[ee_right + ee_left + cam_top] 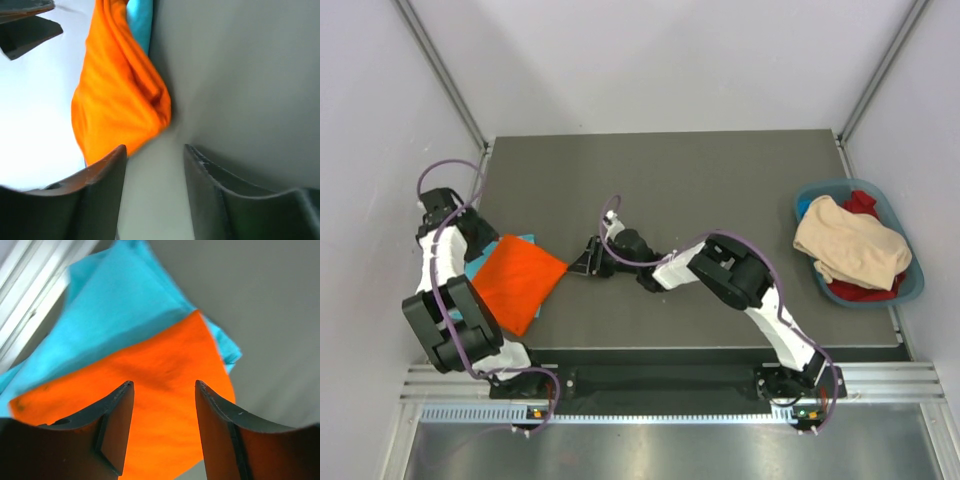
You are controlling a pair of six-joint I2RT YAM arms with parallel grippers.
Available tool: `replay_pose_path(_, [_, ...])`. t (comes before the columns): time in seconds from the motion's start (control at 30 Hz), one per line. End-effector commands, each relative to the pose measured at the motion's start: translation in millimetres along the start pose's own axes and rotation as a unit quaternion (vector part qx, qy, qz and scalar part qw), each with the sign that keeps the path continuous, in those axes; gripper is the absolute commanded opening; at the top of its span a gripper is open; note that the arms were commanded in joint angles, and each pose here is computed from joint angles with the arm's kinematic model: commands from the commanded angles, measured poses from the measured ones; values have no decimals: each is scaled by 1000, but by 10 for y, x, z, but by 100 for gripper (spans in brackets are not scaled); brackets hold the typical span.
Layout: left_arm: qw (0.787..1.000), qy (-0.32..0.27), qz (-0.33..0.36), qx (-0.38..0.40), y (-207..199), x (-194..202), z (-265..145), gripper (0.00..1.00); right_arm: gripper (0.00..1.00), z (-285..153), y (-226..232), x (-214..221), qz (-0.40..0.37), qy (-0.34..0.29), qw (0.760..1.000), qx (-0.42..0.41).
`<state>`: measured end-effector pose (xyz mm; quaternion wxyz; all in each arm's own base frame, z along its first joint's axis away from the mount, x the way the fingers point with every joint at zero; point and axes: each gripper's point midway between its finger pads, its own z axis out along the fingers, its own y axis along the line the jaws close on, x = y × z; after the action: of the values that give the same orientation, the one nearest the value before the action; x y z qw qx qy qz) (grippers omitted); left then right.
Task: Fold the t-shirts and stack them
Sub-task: Neatly place the folded tshirt to the corner
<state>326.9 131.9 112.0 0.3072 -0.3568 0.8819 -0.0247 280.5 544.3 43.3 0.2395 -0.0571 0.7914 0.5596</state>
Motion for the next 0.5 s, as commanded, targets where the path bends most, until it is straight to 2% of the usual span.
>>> replay_pose_path(0.0, [998,6,-46,-38,138,12,-239,56,53,-283,368,-321,-37,-20,997,-58])
replay_pose_path(0.1, [988,4,-109,-113,454,161,-370,56,56,-438,328,-388,-51,-20,997,-51])
replay_pose_path(0.17, [982,-5,-134,-130,566,226,-505,57,56,-528,294,-419,-52,-22,997,-48])
replay_pose_path(0.33, [973,-90,-149,-154,743,141,-800,62,57,-679,215,-376,-59,-10,997,-50])
replay_pose_path(0.4, [967,-89,-184,-150,836,287,-772,64,57,-754,136,-387,-46,-13,998,-51])
replay_pose_path(0.47, [963,-61,-219,-142,908,505,-658,64,57,-818,86,-457,-31,-20,998,-58])
